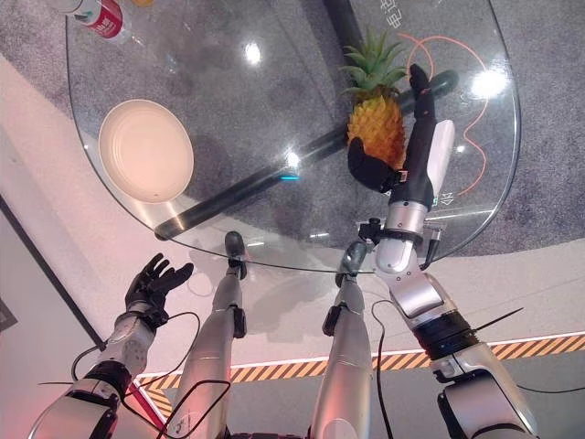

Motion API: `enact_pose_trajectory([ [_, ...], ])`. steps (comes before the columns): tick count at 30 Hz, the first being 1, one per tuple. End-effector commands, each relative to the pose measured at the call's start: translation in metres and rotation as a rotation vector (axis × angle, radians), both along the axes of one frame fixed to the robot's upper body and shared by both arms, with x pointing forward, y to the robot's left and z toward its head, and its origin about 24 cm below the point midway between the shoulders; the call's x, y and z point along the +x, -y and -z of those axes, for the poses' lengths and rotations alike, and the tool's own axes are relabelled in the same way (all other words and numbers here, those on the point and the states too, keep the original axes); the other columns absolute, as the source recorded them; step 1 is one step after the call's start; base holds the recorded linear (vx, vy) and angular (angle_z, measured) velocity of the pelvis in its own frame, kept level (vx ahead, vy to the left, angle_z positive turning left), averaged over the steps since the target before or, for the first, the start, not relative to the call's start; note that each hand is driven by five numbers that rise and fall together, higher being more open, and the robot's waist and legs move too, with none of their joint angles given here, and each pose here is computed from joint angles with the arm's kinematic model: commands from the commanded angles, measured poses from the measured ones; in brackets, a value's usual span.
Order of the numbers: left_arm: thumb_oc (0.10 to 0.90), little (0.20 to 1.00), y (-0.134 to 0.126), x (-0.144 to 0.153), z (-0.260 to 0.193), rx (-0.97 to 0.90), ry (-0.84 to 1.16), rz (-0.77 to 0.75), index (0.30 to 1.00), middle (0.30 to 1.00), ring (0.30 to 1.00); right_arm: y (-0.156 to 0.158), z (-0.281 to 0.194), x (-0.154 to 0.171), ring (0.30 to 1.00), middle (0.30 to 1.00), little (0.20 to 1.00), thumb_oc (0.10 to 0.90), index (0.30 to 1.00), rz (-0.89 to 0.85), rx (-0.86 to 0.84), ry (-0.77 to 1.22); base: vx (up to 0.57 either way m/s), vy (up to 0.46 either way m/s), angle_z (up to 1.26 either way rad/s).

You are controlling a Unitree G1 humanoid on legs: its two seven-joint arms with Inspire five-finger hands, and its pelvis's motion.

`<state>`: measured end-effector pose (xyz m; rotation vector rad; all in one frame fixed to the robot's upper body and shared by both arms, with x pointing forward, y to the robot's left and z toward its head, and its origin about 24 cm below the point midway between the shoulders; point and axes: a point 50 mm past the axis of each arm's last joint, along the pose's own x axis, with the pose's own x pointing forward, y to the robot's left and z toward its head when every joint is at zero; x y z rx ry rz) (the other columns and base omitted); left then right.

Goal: Pick up the fruit to the plate

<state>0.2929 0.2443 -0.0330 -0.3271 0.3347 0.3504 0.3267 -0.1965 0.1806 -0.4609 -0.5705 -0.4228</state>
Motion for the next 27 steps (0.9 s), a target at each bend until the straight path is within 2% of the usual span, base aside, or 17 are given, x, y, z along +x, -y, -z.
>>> enact_pose_trajectory([
  [1, 0.8, 0.9, -0.021, -0.021, 0.014, 0.057, -0.06, -0.057, 0.9, 0.9, 0.9, -0.007, -0.031, -0.012, 0.9, 0.9, 0.9, 0.8, 0.9, -0.064, -0.002, 0.15, 0.0, 0.0, 0.0],
  [9, 0.8, 0.9, -0.021, -0.02, 0.014, 0.054, -0.065, -0.052, 0.9, 0.9, 0.9, -0.006, -0.023, -0.009, 0.9, 0.9, 0.9, 0.8, 0.9, -0.041, 0.005, 0.114, 0.0, 0.0, 0.0],
  [17, 0.8, 0.9, -0.017, -0.018, 0.013, 0.056, -0.068, -0.041, 0.9, 0.9, 0.9, 0.002, -0.022, -0.007, 0.9, 0.9, 0.9, 0.8, 0.9, 0.095, -0.048, 0.12, 0.0, 0.0, 0.0],
  [27, 0.8, 0.9, -0.017, -0.015, 0.011, 0.065, -0.069, -0.029, 0.9, 0.9, 0.9, 0.01, -0.007, 0.0, 0.9, 0.9, 0.9, 0.8, 0.9, 0.165, -0.016, 0.036, 0.0, 0.0, 0.0],
])
